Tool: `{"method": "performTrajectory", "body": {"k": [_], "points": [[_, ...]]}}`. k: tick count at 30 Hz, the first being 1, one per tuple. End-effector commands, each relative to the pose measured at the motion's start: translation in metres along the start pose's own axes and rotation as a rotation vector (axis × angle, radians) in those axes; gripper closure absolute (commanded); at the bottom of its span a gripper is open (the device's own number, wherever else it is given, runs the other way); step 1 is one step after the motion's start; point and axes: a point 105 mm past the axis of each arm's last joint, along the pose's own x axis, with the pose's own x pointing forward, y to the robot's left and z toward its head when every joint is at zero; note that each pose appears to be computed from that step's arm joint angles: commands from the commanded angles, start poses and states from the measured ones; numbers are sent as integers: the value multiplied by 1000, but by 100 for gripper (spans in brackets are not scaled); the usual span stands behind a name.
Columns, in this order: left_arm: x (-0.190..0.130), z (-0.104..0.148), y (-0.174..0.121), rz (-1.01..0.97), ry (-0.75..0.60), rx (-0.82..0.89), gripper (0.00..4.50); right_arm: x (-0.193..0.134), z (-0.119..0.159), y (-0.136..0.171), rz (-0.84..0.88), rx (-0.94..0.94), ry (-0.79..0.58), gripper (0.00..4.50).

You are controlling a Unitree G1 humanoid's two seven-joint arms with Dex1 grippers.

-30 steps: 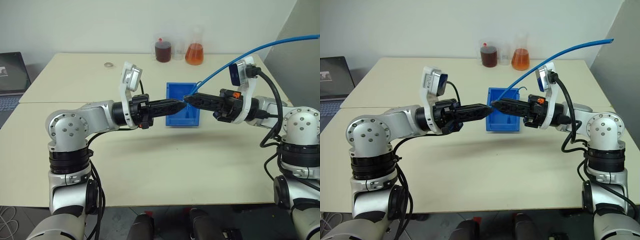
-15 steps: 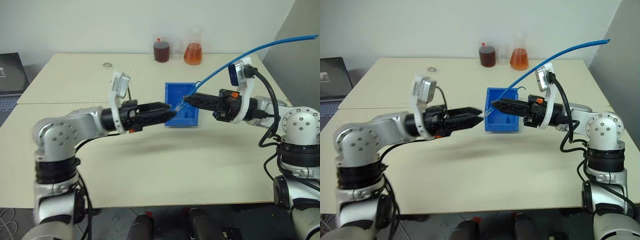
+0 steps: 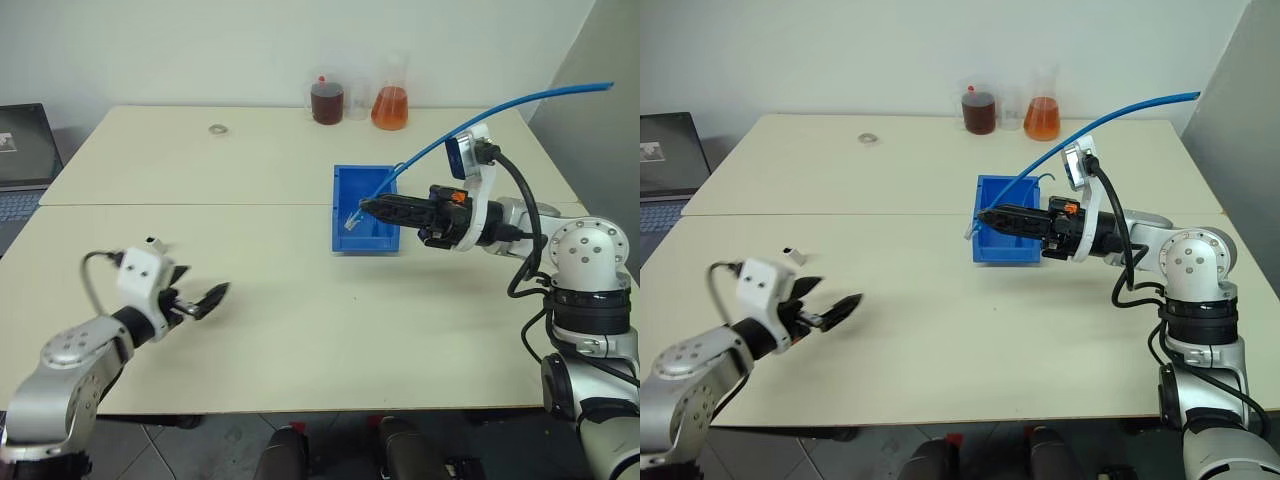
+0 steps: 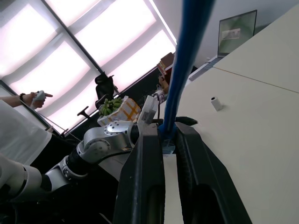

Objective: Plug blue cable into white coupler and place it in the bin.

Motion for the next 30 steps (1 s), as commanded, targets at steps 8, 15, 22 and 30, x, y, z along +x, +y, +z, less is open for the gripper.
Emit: {"method": "performTrajectory", "body": {"k": [8, 15, 22, 30], "points": [[19, -2, 83, 211, -65, -54, 6, 7, 6, 6, 37, -66, 2, 443], [60, 6, 81, 96, -56, -94, 6, 8, 10, 5, 12, -82, -4, 443], [68, 8, 95, 82, 2, -52, 6, 6, 10, 6, -9, -89, -8, 443], [76, 9, 92, 51, 22, -59, 6, 3, 10, 6, -25, -88, -16, 443]]}}
